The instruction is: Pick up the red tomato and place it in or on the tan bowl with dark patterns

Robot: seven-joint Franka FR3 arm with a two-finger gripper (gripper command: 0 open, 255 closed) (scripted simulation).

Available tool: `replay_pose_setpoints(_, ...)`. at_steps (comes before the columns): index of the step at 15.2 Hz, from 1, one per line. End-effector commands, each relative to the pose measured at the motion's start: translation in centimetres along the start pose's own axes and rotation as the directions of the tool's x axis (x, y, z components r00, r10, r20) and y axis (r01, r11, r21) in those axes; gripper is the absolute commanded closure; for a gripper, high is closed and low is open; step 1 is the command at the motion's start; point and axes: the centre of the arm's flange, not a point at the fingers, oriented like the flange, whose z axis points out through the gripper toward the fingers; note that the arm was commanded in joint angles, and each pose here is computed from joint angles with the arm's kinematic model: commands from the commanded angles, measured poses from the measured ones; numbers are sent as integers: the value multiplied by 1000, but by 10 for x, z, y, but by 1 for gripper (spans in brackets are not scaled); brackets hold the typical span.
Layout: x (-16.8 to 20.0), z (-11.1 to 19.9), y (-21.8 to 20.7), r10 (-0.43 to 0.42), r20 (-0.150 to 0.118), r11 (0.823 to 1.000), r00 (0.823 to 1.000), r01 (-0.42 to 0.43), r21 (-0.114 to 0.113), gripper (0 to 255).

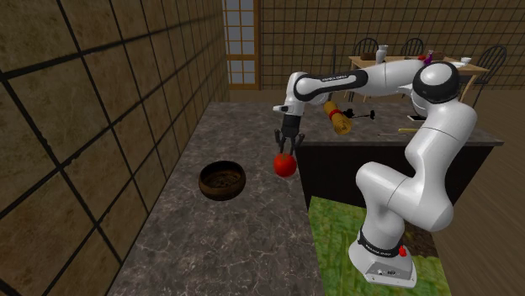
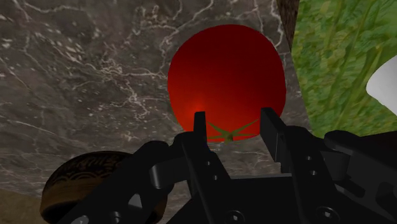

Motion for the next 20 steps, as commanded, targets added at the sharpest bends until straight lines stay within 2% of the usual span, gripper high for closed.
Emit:
replay_pose_setpoints(1, 5, -8, 0, 0, 0, 1000, 1000, 0, 0, 255)
replay_pose_setpoints(20, 51, -97, -7, 0, 0, 1000, 1000, 0, 0, 255)
